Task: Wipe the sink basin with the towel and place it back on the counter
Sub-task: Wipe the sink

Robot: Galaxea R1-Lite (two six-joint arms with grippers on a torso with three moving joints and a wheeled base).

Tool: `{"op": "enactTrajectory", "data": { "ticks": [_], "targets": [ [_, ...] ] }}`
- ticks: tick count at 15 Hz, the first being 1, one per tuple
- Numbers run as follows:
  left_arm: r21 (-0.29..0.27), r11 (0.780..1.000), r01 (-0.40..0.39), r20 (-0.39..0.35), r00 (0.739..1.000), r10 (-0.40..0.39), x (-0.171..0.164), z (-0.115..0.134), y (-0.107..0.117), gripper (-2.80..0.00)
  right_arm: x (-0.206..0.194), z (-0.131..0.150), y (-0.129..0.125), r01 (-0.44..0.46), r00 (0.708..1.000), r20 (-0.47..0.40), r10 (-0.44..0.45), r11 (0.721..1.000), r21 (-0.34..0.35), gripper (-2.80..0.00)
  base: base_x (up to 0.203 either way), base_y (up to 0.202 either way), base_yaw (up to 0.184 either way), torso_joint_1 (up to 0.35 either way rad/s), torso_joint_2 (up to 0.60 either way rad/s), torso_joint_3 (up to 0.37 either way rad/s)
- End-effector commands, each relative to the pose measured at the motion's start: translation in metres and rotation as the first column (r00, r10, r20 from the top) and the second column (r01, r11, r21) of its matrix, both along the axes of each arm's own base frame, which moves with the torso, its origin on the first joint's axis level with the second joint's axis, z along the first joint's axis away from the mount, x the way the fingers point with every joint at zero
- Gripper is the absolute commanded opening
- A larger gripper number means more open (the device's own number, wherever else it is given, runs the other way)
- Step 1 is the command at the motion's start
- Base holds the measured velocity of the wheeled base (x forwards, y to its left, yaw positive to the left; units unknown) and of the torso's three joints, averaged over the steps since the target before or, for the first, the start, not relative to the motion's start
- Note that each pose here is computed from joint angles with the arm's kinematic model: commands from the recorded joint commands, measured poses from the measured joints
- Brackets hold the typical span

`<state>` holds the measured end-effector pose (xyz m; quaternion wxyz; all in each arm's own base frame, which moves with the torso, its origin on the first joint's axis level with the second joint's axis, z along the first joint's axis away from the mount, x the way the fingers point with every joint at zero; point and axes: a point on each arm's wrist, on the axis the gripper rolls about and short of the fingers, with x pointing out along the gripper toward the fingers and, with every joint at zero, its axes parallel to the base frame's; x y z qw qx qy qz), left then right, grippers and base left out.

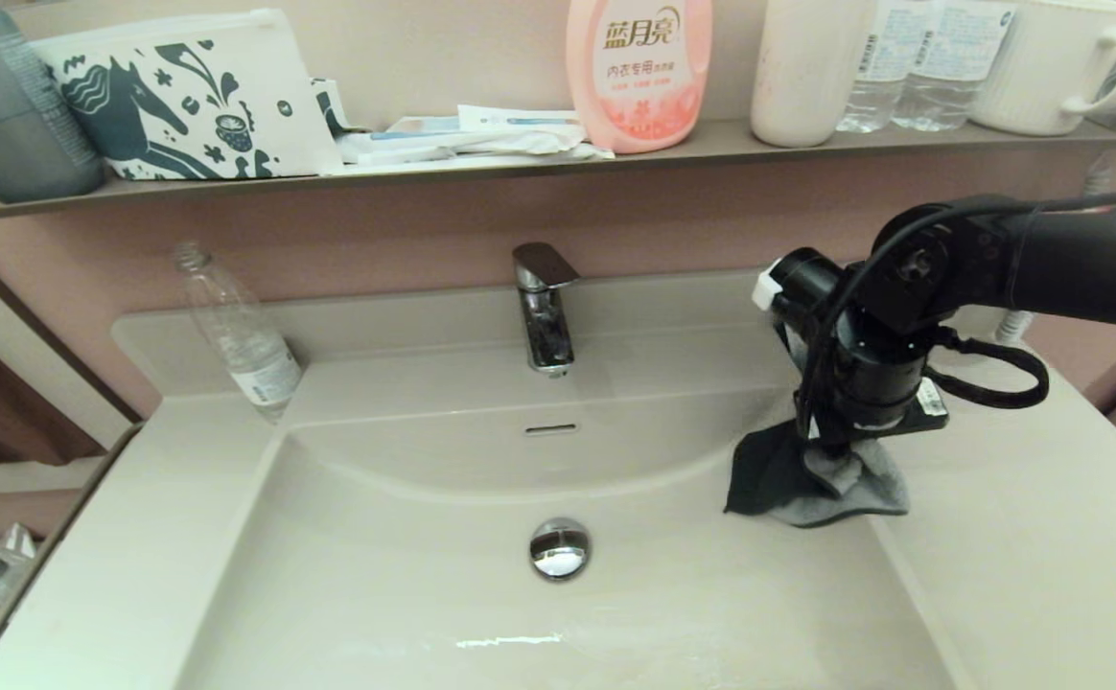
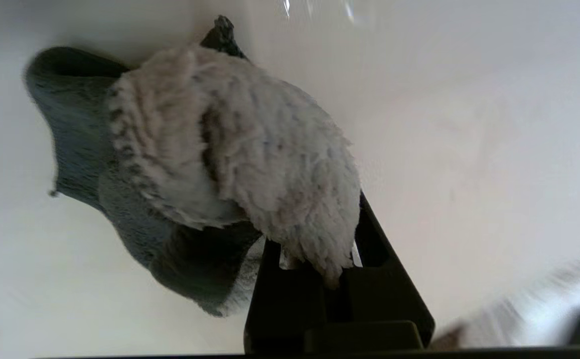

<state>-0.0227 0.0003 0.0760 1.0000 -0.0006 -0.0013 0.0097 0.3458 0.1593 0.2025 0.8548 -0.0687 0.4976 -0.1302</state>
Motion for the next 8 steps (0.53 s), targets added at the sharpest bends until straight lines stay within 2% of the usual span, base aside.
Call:
{"op": "enactTrajectory", "data": {
  "ticks": [1,4,8],
  "targets": [
    [0.000,1.000,-0.001,-0.001,1.000,0.001,0.000,0.000,0.000,-2.80,0.002,0.003,0.002,-0.001,0.999,0.039,0.000,1.000,0.026,-2.80,0.000,0.000,0.000,0.000,0.00,0.000],
    [-0.001,1.000,-0.002,-0.001,1.000,0.002,0.000,0.000,0.000,-2.80,0.005,0.015,0.004,-0.003,0.991,0.131,-0.007,0.997,0.075,-2.80,0.000,0.000,0.000,0.000,0.00,0.000],
    [0.000,1.000,-0.002,0.000,1.000,0.002,0.000,0.000,0.000,-2.80,-0.003,0.028,0.000,-0.008,0.987,0.158,-0.007,0.995,0.098,-2.80,0.000,0.000,0.000,0.000,0.00,0.000]
  ]
}}
